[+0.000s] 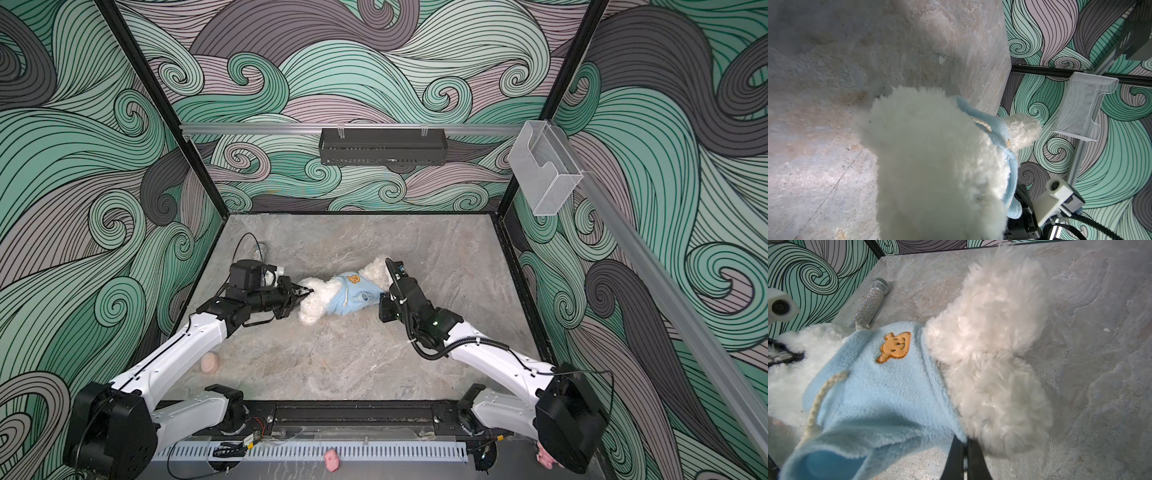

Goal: Dress the teddy bear

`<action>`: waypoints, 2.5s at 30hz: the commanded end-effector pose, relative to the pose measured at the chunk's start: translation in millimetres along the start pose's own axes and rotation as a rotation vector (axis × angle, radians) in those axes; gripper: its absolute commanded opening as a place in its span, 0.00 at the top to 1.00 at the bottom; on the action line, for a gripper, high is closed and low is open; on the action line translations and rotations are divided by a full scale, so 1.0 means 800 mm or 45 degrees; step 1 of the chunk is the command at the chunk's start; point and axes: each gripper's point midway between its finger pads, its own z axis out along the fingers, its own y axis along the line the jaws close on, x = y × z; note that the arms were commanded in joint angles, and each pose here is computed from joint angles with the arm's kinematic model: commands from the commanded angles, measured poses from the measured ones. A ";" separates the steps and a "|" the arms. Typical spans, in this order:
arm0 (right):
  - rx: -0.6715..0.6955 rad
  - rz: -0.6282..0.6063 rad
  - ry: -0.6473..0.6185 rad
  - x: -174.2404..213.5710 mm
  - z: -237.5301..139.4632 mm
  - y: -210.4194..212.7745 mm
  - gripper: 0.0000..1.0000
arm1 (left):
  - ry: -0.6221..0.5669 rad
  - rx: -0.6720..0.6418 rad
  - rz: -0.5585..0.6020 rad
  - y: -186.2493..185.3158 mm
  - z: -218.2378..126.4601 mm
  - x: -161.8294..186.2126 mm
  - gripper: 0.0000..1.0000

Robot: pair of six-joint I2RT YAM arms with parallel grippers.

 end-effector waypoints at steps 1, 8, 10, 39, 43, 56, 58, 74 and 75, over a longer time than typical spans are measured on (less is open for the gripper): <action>0.496 -0.073 0.058 0.016 -0.022 -0.110 1.00 | -0.111 0.004 -0.079 -0.002 -0.015 -0.041 1.00; -0.251 -0.093 0.027 0.003 0.005 0.009 1.00 | 0.020 -0.052 0.070 -0.008 0.017 -0.011 1.00; -0.370 -0.094 0.098 0.011 0.013 0.029 0.97 | 0.021 -0.068 0.089 -0.013 0.027 -0.003 1.00; -0.278 0.170 0.269 0.080 0.054 -0.011 0.65 | -0.046 -0.494 0.810 0.033 0.068 0.001 0.34; -0.280 0.173 0.279 0.086 0.054 -0.012 0.64 | -0.245 -0.561 0.957 0.024 0.018 -0.007 0.28; -0.329 0.107 0.265 0.080 0.030 -0.003 0.56 | -0.240 -0.843 1.073 0.045 0.009 -0.004 0.07; -0.300 0.099 0.282 0.087 0.028 -0.007 0.55 | -0.247 -0.830 1.072 0.043 0.008 -0.008 0.03; -0.209 0.193 0.462 0.141 0.049 -0.012 0.49 | -0.405 -0.917 1.148 0.028 -0.046 -0.032 0.01; -0.199 0.199 0.464 0.145 0.048 -0.014 0.49 | -0.426 -0.897 1.174 0.021 -0.053 -0.031 0.02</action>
